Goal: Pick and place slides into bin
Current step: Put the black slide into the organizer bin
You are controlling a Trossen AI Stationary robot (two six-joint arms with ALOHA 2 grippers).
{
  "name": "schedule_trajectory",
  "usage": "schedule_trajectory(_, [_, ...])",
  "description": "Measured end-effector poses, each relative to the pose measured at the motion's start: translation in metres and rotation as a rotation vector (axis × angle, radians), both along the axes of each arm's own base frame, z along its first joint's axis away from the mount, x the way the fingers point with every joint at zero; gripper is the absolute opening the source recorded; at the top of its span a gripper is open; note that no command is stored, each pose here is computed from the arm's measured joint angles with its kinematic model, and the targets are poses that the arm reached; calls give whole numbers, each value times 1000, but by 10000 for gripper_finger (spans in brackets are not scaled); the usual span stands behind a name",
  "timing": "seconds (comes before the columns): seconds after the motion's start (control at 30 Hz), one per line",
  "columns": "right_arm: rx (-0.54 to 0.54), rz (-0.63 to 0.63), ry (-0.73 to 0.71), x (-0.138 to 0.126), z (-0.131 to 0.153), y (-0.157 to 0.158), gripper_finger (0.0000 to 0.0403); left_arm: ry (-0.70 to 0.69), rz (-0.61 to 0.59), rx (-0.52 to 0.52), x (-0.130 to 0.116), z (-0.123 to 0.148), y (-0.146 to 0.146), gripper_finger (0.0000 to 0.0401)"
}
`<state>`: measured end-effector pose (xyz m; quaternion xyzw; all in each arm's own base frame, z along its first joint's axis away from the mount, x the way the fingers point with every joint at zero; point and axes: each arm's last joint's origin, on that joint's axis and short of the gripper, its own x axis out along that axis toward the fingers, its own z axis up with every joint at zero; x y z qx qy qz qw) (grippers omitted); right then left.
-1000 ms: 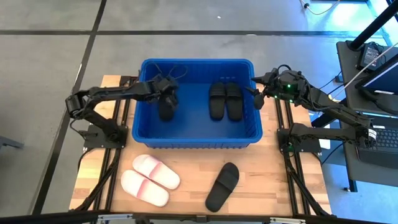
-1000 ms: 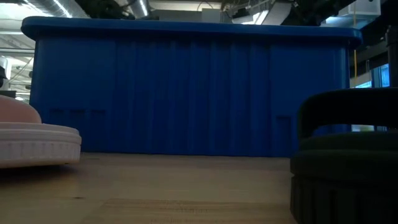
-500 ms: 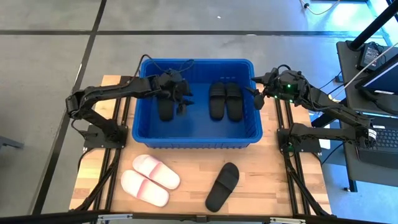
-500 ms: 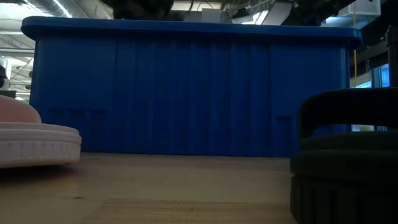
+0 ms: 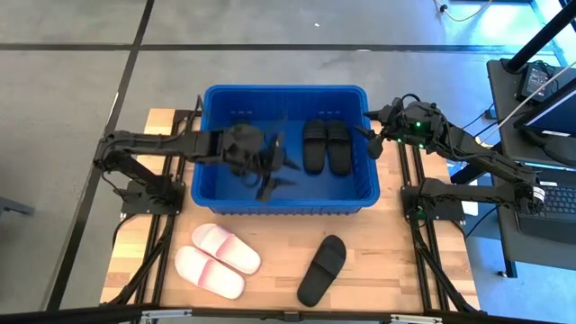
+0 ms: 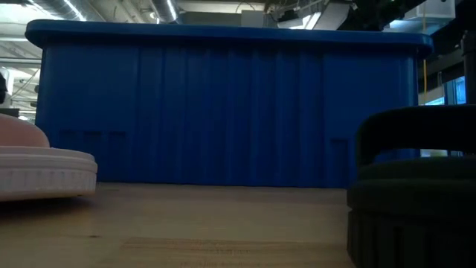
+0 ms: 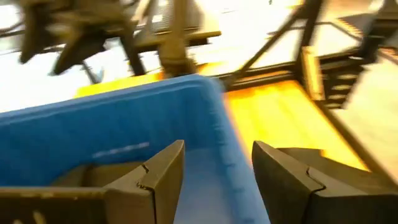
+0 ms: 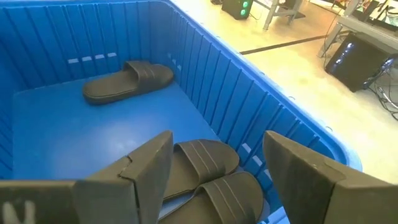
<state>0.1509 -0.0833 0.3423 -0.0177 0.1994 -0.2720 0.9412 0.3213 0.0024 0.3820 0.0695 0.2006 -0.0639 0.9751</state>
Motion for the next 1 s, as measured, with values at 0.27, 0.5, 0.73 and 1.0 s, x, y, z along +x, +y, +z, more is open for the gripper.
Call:
schedule_trajectory(0.27, [0, 0, 0, 0, 0, 0, 251, -15, -17, 100, -4, -3, -78, 183])
schedule_trajectory(0.5, [3, 1, -3, 0, 0, 0, 251, 47, 66, 213, 8, -30, -114, 183])
schedule_trajectory(0.73, [6, 0, -5, 0, 0, 0, 251, 185, -2, 142, 39, -81, -130, 183])
schedule_trajectory(1.0, [5, 1, -3, 0, 0, 0, 251, 149, -86, 37, 49, -83, -129, 183])
